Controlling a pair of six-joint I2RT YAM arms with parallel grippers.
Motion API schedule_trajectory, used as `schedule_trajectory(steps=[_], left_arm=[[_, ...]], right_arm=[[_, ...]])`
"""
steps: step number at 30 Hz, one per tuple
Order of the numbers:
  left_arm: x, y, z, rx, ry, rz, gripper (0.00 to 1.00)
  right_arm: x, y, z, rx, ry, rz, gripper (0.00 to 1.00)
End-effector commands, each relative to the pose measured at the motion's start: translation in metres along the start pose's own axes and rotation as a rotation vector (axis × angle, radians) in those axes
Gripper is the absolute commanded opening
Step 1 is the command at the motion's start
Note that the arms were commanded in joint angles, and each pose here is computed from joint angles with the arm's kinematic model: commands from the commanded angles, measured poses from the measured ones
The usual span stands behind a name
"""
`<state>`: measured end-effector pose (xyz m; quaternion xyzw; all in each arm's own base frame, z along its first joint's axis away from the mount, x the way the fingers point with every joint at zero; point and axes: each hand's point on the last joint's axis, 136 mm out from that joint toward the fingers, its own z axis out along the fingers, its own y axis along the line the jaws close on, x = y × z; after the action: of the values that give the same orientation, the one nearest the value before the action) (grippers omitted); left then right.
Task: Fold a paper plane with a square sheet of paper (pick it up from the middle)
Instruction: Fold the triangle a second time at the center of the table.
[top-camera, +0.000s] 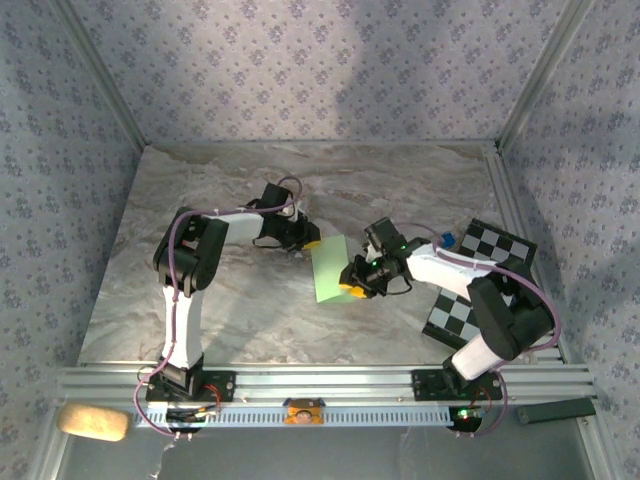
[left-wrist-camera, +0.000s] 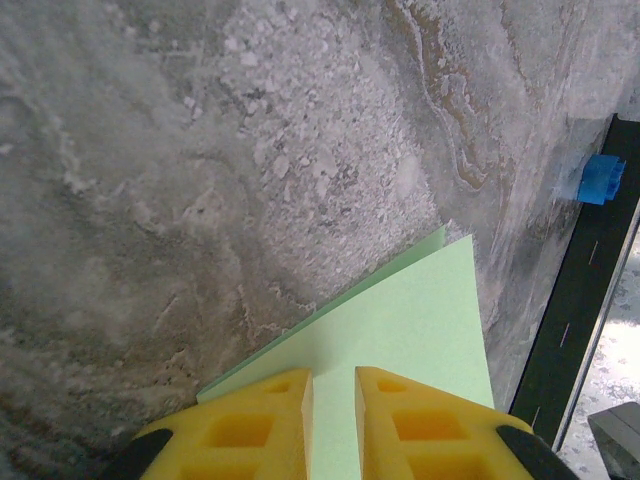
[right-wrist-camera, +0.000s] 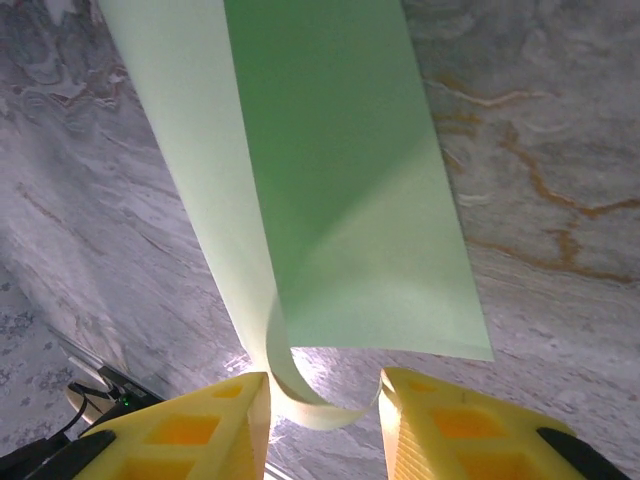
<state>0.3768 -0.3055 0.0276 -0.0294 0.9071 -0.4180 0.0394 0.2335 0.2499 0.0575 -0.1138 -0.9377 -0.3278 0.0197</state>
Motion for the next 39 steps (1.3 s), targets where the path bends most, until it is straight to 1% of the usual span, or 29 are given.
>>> schedule_trajectory(steps=[1, 5, 10, 21, 24, 29, 33, 39], left_arm=[[0.019, 0.028, 0.007, -0.085, 0.067, -0.063, 0.18], [0.019, 0.028, 0.008, -0.084, 0.068, -0.062, 0.19], [0.02, 0.027, 0.008, -0.079, 0.073, -0.057, 0.19], [0.02, 0.026, 0.01, -0.073, 0.086, -0.052, 0.19], [0.02, 0.026, 0.009, -0.074, 0.087, -0.053, 0.19], [0.02, 0.025, 0.01, -0.073, 0.088, -0.051, 0.19], [0.02, 0.022, 0.01, -0.068, 0.089, -0.048, 0.19], [0.017, 0.01, 0.006, -0.044, 0.078, -0.02, 0.21]], right_arm=[[-0.002, 0.005, 0.001, 0.003, 0.007, -0.024, 0.36], [-0.007, 0.012, 0.004, -0.026, 0.0, -0.054, 0.41], [-0.016, 0.023, 0.006, -0.073, -0.009, -0.132, 0.45], [-0.037, 0.035, 0.008, -0.168, 0.026, -0.261, 0.46], [-0.041, 0.035, 0.008, -0.184, 0.043, -0.259, 0.46], [-0.043, 0.032, 0.01, -0.219, 0.077, -0.235, 0.44], [-0.046, 0.026, 0.013, -0.207, 0.065, -0.226, 0.41], [-0.049, 0.016, 0.019, -0.192, 0.067, -0.204, 0.29]])
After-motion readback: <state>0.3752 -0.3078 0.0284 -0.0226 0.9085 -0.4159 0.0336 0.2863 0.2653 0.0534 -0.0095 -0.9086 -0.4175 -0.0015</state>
